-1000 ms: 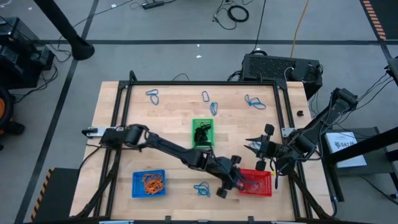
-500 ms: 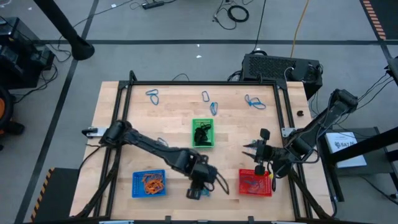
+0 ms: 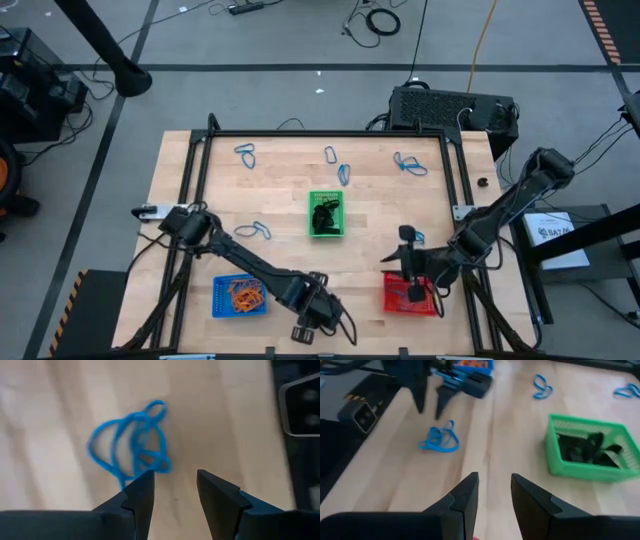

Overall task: Sort rubber bands into baskets
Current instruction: Put the blue rubber band into the red bin

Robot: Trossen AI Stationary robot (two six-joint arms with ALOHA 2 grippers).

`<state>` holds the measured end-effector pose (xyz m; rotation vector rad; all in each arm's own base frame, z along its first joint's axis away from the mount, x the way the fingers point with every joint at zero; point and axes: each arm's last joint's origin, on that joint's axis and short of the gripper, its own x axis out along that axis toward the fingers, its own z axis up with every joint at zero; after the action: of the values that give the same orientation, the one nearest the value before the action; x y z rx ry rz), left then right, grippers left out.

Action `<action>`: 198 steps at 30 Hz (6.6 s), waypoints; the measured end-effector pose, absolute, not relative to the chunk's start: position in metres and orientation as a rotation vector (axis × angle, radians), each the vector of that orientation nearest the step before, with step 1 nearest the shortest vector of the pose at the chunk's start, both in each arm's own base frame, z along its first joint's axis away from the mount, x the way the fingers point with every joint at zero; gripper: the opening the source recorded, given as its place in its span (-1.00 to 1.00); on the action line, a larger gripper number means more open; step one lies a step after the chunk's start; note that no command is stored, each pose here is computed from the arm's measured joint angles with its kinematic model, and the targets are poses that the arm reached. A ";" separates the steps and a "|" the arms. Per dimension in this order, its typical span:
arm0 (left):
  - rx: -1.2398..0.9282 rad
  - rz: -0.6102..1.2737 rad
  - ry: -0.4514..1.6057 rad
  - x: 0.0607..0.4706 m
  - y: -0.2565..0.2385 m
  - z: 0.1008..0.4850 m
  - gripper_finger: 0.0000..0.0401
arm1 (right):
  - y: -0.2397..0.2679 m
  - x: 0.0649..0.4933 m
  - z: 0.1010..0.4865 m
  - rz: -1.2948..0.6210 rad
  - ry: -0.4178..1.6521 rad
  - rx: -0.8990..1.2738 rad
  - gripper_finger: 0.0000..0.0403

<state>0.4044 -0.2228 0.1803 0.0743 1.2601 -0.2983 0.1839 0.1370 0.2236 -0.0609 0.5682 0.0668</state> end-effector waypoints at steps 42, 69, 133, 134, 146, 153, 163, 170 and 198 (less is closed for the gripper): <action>0.095 -0.187 1.360 0.399 -0.216 0.143 -0.60 | 0.123 0.215 0.210 0.203 0.639 -0.016 -0.46; 0.363 -0.237 0.672 0.433 -0.216 0.221 -0.99 | 0.130 0.212 0.228 0.277 0.611 -0.064 -0.46; 0.051 -0.224 0.622 0.488 -0.142 0.189 -0.19 | 0.129 0.171 0.249 -0.130 0.510 -0.186 -0.46; 0.039 -0.216 0.661 0.483 -0.141 0.194 -0.19 | 0.129 0.171 0.249 -0.130 0.509 -0.186 -0.46; 0.059 -0.053 1.384 0.390 -0.115 0.235 -0.19 | 0.129 0.171 0.248 -0.137 0.508 -0.161 -0.46; 0.186 0.186 1.610 0.352 -0.088 0.254 -0.19 | 0.129 0.171 0.248 -0.137 0.508 -0.161 -0.46; -0.019 0.429 1.639 0.304 0.036 0.235 -0.19 | 0.129 0.171 0.248 -0.136 0.509 -0.161 -0.46; -0.222 0.708 1.529 0.256 0.142 0.194 -0.19 | 0.129 0.171 0.247 -0.137 0.516 -0.171 -0.46; -0.558 0.859 1.327 0.201 0.212 0.137 -0.19 | 0.124 0.170 0.240 -0.187 0.559 -0.231 -0.46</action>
<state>0.2013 0.2122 0.1370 -0.5584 1.3266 0.8589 0.1700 0.1242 0.2405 -0.2305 0.5591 -0.1866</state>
